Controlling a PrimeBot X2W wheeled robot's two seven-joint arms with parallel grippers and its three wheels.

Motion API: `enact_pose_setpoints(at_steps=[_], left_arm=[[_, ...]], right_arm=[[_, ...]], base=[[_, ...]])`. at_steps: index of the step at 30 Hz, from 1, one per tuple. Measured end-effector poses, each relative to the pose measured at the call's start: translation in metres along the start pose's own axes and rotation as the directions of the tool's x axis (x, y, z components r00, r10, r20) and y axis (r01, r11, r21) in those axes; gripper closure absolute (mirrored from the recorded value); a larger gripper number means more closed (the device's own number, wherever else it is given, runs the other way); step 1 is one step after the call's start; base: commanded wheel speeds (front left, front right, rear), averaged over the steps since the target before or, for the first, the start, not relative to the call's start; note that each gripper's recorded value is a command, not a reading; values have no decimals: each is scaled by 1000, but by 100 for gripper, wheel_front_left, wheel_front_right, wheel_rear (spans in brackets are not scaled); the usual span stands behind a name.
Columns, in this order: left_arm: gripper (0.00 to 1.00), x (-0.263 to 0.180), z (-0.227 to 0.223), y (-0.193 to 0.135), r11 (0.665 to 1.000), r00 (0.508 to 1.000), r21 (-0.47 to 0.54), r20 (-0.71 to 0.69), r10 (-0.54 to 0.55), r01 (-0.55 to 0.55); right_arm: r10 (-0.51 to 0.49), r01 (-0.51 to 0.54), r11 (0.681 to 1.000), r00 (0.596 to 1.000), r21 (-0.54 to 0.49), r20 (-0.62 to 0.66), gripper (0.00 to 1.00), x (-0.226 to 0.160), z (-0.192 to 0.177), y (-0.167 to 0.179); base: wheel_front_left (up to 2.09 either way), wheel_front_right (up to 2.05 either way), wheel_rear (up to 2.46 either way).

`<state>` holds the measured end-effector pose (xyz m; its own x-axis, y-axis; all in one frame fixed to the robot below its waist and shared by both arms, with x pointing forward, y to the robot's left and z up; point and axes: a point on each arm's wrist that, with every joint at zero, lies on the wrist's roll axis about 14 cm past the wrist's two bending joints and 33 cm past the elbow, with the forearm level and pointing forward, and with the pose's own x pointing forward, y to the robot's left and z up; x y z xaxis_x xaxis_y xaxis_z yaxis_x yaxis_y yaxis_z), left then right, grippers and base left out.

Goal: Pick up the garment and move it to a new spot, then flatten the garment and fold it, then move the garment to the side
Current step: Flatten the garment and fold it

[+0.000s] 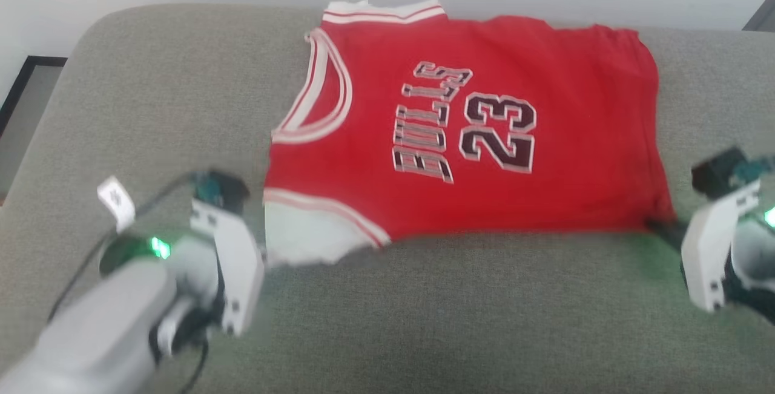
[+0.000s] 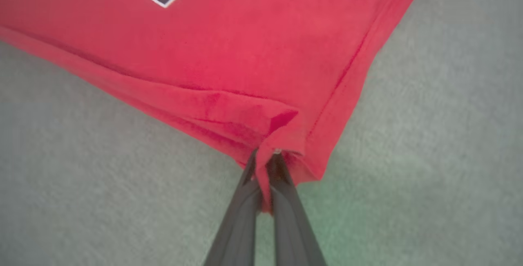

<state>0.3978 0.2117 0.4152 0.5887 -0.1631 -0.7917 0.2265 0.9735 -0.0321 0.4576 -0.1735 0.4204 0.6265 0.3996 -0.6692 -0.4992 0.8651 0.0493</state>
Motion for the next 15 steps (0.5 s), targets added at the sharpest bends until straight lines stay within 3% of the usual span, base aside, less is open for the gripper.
enact_pose_setpoints(at_steps=[15], left_arm=[[100, -48, -104, -61, 994, 959, -79, -266, -96, 77]], right_arm=[[83, -61, 988, 985, 141, -153, 100, -32, -90, 28]], base=[[0, 0, 0]])
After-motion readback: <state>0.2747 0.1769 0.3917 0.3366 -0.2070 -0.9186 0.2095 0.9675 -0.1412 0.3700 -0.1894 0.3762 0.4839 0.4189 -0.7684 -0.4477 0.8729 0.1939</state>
